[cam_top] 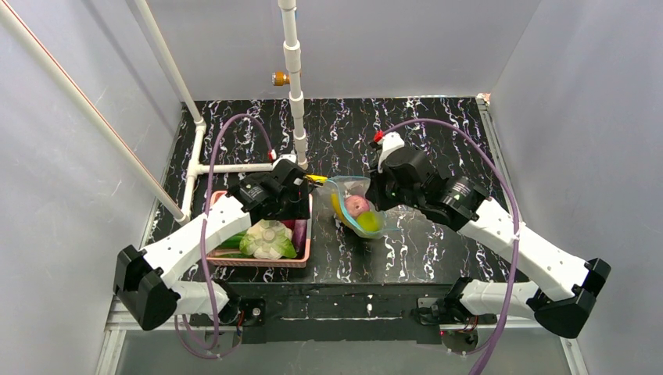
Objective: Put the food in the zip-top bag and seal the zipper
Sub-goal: Pick up the fake vegetable from the bin, then place the fake vegetable in the zipper food storage bag, then pick up the fake vegetable from the bin, then place the fake vegetable in the zipper food storage bag.
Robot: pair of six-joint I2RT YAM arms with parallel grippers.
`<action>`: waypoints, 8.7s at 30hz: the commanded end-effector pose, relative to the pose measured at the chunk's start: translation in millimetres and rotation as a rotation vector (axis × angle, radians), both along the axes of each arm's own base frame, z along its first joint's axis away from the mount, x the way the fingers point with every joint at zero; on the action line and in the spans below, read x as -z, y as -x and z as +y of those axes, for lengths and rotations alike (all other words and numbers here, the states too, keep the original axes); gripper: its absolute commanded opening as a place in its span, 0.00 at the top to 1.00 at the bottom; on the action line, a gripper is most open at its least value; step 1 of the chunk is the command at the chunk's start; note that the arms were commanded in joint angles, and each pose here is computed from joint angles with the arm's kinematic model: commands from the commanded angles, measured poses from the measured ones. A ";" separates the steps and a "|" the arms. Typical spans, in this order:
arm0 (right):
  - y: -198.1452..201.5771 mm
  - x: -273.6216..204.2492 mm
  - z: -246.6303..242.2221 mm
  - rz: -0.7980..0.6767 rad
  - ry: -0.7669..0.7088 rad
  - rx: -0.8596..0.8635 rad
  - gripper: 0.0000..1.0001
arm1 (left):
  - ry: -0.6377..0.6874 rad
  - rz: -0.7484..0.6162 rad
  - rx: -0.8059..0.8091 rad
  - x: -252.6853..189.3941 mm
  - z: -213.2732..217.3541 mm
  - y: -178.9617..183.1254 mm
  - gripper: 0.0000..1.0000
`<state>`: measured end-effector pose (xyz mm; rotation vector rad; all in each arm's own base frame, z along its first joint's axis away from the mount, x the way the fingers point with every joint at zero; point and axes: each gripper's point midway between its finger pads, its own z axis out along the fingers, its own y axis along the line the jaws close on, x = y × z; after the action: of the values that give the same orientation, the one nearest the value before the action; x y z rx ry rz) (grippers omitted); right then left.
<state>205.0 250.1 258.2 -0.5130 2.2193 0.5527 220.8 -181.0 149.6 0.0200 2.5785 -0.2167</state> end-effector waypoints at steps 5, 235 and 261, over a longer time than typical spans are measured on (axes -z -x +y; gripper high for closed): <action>-3.7 -7.9 -11.9 -0.063 -0.010 0.040 0.99 | 0.008 -0.074 -0.043 7.5 1.6 -31.0 0.51; -23.6 -16.9 -3.7 0.035 0.038 -0.031 0.99 | -0.082 -0.248 -0.265 -57.2 90.0 22.8 0.98; -40.8 -18.3 26.8 0.009 0.018 -0.006 0.99 | 1.163 -0.233 0.112 -239.5 -88.6 43.7 1.00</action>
<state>234.8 264.8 245.9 -0.5780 2.3426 0.4830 179.1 -241.5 365.0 -0.1484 1.9225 -1.3177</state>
